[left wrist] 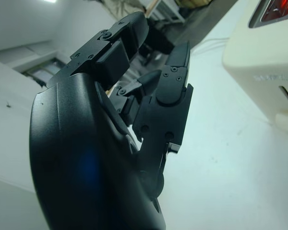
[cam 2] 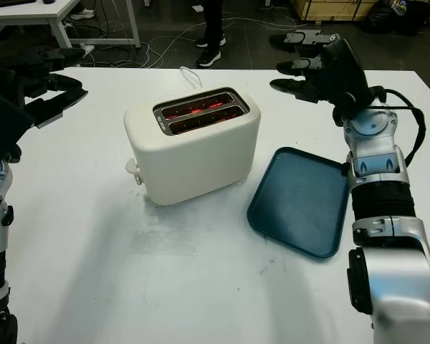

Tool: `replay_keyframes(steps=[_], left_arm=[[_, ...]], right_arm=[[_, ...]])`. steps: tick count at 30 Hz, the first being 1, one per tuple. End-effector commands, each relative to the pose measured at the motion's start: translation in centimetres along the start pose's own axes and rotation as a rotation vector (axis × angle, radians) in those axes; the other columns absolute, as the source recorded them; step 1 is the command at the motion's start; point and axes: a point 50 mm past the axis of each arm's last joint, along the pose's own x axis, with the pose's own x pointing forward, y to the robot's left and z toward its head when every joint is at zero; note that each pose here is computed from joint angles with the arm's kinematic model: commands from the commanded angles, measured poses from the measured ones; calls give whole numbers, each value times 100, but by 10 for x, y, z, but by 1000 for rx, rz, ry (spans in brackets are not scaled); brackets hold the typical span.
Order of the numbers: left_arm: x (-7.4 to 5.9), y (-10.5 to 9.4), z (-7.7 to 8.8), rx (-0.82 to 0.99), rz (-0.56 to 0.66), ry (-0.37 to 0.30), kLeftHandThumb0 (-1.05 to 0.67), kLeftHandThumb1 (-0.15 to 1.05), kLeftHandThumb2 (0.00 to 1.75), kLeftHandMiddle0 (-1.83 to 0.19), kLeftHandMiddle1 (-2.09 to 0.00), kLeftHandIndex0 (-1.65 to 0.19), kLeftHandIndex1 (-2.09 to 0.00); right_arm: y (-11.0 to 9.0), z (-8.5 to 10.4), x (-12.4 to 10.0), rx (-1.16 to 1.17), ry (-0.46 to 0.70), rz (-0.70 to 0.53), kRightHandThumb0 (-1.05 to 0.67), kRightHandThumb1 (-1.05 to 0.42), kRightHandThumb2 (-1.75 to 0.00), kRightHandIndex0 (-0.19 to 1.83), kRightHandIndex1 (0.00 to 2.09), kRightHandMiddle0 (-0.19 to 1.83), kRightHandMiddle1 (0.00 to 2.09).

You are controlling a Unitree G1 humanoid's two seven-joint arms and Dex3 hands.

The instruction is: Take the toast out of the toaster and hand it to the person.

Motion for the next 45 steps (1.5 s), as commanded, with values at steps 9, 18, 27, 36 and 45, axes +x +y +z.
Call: replay_keyframes(steps=[9,18,27,36,45], left_arm=[[-1,-8,-3,-21,-12,6,-27,89,1,-54,-83,-81,-6],[3,-16,-6,-8,-25,4,-30,89,1,-54,-88,-82,-7],[6,-20,-4,-19,-30,1,-31,89,0,-51,-91,-81,-7],[6,-20,-3,-17,-34,-13,-31,89,0,-51,-95,-81,-8],[6,-21,-3,-18,-41,-7,-31,89,0,-49,-98,-81,-9]], right_arm=[[10,1,-2,-58,-5,33,-24,-77,0,90,7,83,3],[18,4,-6,-48,-23,52,-30,-76,0,93,8,86,3],[18,4,-9,-42,-7,49,-25,-78,0,90,7,84,1],[17,5,-9,-54,6,46,-25,-77,0,90,6,84,1],[17,4,-8,-40,16,43,-25,-77,0,90,6,84,1]])
